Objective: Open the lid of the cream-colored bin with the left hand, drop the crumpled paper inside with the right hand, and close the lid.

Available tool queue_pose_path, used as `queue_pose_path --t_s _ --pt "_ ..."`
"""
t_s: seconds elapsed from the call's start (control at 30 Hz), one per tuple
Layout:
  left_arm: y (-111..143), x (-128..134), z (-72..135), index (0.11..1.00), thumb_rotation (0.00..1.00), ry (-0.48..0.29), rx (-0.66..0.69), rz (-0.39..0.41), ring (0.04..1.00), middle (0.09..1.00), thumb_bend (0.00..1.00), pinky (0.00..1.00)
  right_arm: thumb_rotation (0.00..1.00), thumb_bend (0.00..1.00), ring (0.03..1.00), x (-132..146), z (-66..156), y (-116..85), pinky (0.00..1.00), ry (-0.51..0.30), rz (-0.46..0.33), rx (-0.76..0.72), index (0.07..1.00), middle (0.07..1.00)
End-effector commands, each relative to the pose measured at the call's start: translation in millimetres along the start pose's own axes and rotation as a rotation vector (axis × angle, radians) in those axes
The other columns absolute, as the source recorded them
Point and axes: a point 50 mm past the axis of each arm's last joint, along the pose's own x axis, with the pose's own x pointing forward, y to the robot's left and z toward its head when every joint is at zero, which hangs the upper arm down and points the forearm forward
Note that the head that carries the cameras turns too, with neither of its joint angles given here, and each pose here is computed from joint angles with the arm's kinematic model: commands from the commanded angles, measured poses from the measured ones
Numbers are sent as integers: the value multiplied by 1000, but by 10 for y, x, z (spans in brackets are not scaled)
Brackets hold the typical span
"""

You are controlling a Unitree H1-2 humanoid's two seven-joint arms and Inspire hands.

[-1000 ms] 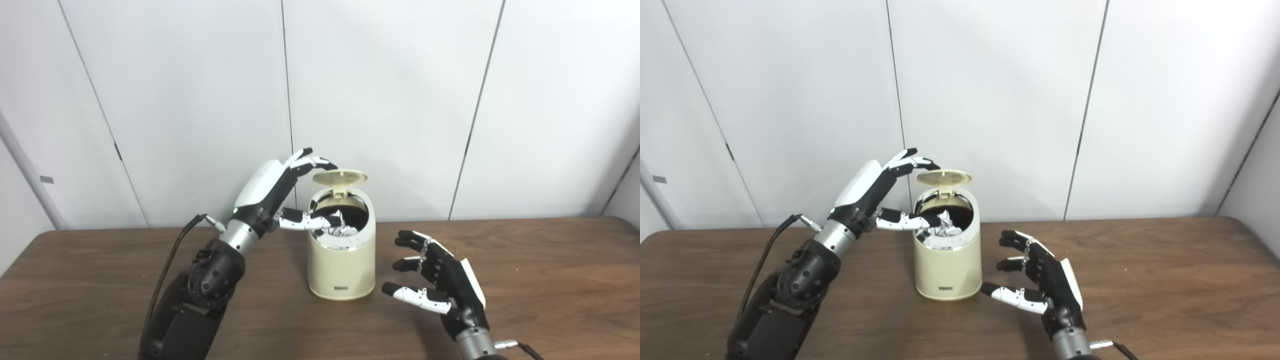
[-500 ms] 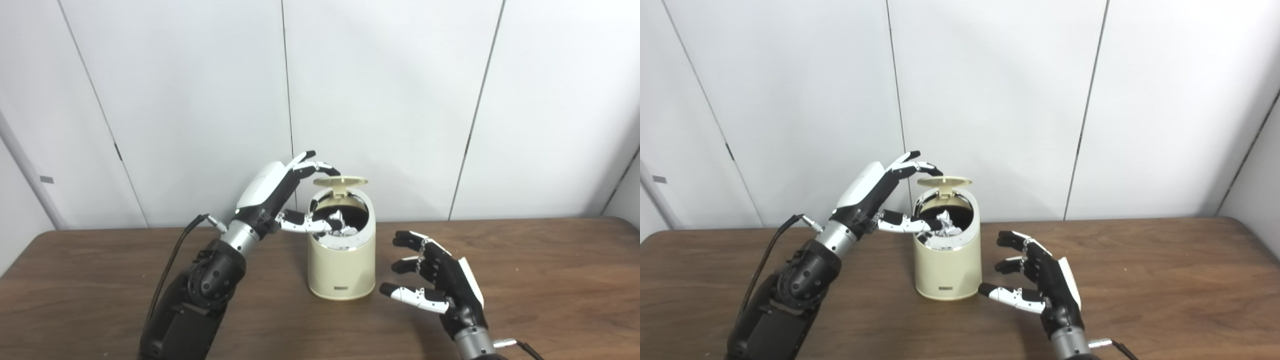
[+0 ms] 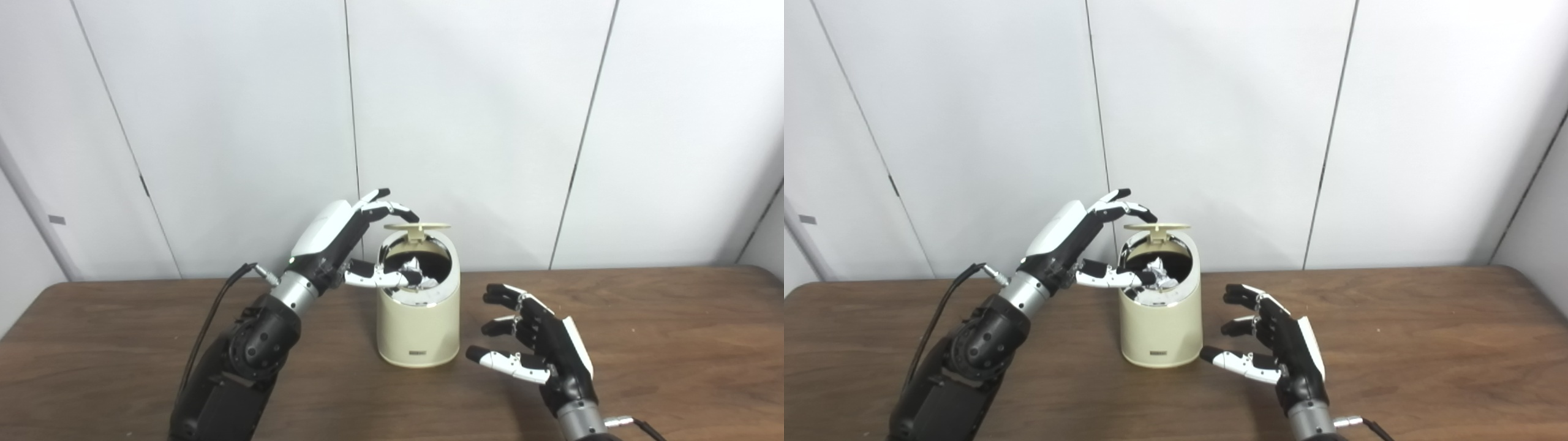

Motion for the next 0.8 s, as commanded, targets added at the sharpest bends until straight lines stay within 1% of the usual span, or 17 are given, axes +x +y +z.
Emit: queue_pose_path --t_s 0.0,0.07,0.2,0.3,0.47,0.53,0.77 --pt "193 87 138 750 273 -76 23 41 960 803 803 847 67 736 526 119 233 21 536 -101 2 -3 729 729" --pt "185 75 134 746 272 -81 20 38 955 799 807 832 67 732 523 122 230 17 503 -102 3 -4 731 728" --pt "171 47 128 740 269 -81 24 31 949 793 803 814 84 732 525 123 226 23 481 -98 1 -5 728 728" --pt "168 14 136 736 271 -76 21 25 947 789 802 810 107 711 520 122 230 33 426 -96 3 -18 726 725" --pt "169 -32 163 739 263 -80 29 15 957 795 793 839 158 709 520 127 236 41 417 -102 5 -31 722 721" --pt "169 -40 163 741 269 -84 39 11 958 796 790 834 150 702 517 129 239 45 412 -104 7 -29 722 722" --pt "137 -86 141 741 244 -85 48 -8 959 792 807 826 132 694 515 131 253 59 418 -107 7 -32 719 721"
